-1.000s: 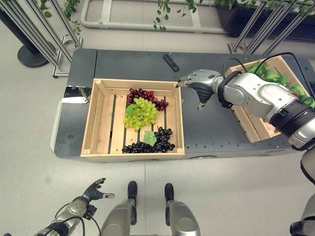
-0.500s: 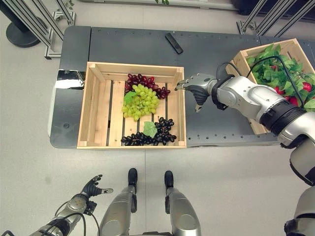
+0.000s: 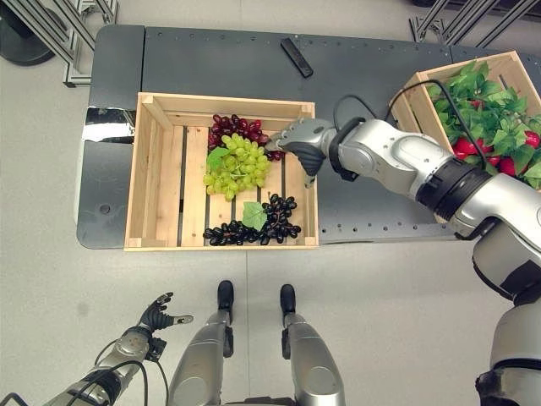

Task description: Pick up the fruits from the basket on one side to the basket on the other side

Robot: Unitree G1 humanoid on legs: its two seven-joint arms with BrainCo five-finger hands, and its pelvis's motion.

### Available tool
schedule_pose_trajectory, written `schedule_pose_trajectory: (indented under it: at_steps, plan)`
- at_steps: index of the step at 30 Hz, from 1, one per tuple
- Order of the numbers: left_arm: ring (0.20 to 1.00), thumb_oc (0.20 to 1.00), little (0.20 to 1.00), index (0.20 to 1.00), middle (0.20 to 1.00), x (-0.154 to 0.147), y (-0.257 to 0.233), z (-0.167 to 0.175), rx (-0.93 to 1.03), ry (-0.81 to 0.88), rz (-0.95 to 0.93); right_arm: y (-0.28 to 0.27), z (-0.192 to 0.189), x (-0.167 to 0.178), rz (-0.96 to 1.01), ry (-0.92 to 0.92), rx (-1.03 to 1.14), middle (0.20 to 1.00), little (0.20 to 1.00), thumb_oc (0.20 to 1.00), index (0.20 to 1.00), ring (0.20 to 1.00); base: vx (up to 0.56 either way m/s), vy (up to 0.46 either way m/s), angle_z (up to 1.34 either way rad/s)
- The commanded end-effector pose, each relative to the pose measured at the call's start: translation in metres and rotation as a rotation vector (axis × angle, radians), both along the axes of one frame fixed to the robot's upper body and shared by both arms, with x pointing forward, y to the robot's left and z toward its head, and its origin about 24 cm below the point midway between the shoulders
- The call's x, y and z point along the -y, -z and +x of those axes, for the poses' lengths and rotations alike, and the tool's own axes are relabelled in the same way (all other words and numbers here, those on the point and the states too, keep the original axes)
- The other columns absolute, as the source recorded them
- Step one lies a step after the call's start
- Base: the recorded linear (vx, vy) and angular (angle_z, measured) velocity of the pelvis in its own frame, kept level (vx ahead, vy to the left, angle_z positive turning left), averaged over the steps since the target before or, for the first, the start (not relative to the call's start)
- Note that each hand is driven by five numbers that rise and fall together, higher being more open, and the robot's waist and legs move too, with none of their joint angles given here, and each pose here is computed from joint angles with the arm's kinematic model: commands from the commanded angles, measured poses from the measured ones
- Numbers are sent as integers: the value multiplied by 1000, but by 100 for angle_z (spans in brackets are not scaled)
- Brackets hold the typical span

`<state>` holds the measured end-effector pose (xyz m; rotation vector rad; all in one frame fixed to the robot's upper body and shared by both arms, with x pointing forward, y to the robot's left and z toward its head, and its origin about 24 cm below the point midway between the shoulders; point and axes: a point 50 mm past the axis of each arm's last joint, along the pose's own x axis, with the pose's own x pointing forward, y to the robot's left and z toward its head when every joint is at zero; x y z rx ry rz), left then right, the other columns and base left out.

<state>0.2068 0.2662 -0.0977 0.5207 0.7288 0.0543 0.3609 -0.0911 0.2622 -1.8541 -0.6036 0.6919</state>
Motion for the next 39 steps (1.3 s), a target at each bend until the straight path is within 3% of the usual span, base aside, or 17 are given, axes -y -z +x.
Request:
schedule_pose_trajectory:
  at_steps: [1,19,39]
  plan:
    - [1000,1000,1000,1000,1000,-16,-3,-6,18,-54,26,-18,-1,-8,94,-22,15,1000,1000,1000,1000,1000,0,0,0]
    - [1000,1000,1000,1000,1000,-20,-9,3,39,-82,55,11,15,-44,159,-13,-42,1000,1000,1000,1000,1000,-13,-5,1]
    - [1000,1000,1000,1000,1000,-20,-12,9,56,-88,54,47,11,-36,105,17,-186,1000,1000,1000,1000,1000,0,0,0]
